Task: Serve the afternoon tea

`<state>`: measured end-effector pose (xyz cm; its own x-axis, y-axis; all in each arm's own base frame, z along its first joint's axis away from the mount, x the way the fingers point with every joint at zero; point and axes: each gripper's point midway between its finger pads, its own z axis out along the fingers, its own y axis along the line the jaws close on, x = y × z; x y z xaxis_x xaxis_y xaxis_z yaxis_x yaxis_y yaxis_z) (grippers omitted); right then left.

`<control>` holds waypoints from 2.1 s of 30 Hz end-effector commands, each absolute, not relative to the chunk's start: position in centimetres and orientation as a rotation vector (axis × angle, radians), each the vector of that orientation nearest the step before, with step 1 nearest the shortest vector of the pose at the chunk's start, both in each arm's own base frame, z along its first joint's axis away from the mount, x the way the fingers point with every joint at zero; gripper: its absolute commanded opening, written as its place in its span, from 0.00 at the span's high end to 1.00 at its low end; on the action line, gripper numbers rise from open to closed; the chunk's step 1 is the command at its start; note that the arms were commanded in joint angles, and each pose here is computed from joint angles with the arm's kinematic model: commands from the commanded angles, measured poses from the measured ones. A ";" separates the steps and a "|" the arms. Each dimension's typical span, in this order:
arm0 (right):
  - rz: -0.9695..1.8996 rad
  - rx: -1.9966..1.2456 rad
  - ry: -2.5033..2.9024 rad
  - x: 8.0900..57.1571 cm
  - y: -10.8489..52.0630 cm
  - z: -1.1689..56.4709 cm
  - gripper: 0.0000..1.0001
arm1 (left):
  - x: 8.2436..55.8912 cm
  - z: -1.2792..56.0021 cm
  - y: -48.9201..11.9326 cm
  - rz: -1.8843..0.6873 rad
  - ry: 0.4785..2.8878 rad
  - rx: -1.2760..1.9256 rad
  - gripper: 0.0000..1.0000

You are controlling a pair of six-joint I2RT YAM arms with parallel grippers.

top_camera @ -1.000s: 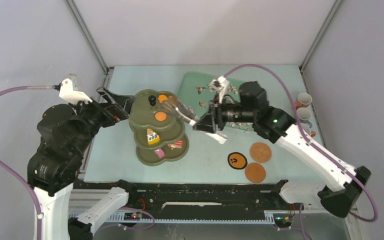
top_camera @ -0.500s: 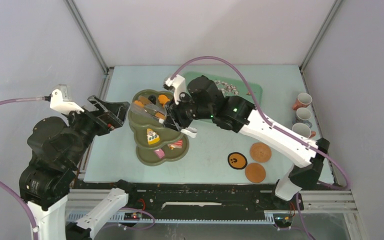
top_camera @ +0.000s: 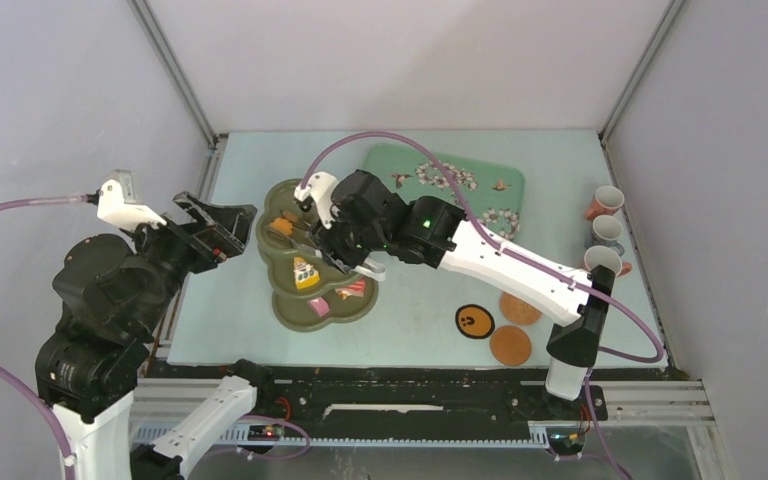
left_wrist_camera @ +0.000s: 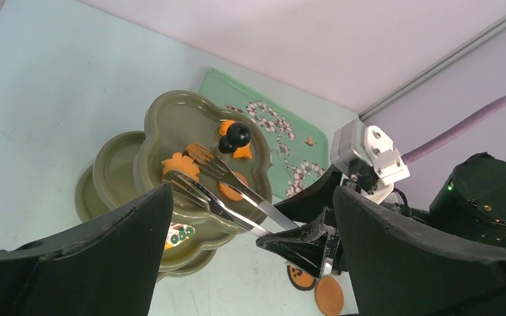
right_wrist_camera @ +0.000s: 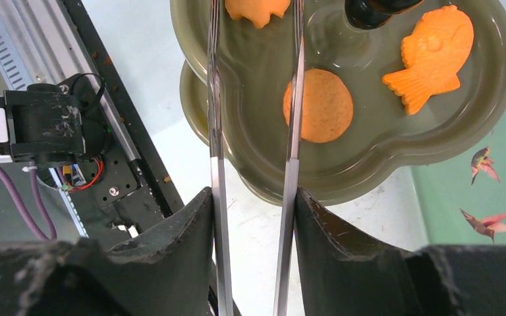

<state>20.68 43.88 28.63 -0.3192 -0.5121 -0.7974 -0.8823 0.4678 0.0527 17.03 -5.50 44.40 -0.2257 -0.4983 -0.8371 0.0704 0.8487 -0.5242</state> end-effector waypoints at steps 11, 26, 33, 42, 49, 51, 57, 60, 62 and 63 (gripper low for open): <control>0.687 -1.103 1.851 20.8 44.3 33.4 0.53 | 17.8 44.2 -5.5 -0.520 1.729 -0.318 0.02; 0.721 -1.075 1.766 20.6 43.8 36.5 0.51 | 18.2 44.5 -5.7 -0.521 1.725 -0.309 0.02; 0.723 -1.052 1.724 20.6 43.0 38.3 0.52 | 18.5 44.4 -5.8 -0.523 1.726 -0.312 0.02; 0.747 -1.000 1.630 19.6 40.4 41.9 0.55 | 18.6 44.7 -5.7 -0.524 1.713 -0.324 0.02; 0.672 -0.830 1.533 20.4 33.5 45.4 0.54 | 18.5 44.3 -5.3 -0.513 1.710 -0.348 0.02; 0.646 -0.742 1.538 21.0 30.1 45.9 0.54 | 18.6 44.3 -5.4 -0.517 1.710 -0.349 0.02; 0.553 -0.520 1.706 23.4 22.1 40.9 0.55 | 19.2 44.3 -5.9 -0.540 1.707 -0.353 0.02; 0.494 -0.438 1.866 24.1 19.1 35.6 0.55 | 19.7 44.4 -6.4 -0.554 1.712 -0.345 0.02; 0.477 -0.389 1.977 24.1 17.9 32.1 0.56 | 19.8 44.4 -6.6 -0.568 1.713 -0.345 0.02; 0.469 -0.369 2.037 24.0 17.5 30.4 0.57 | 19.9 44.4 -6.8 -0.578 1.712 -0.343 0.02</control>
<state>24.07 18.52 36.61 -0.2784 -0.0724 -0.9577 -0.5270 0.8451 0.0893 19.05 -6.16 43.33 -0.2429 -0.4931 -0.8353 0.0568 0.8524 -0.5198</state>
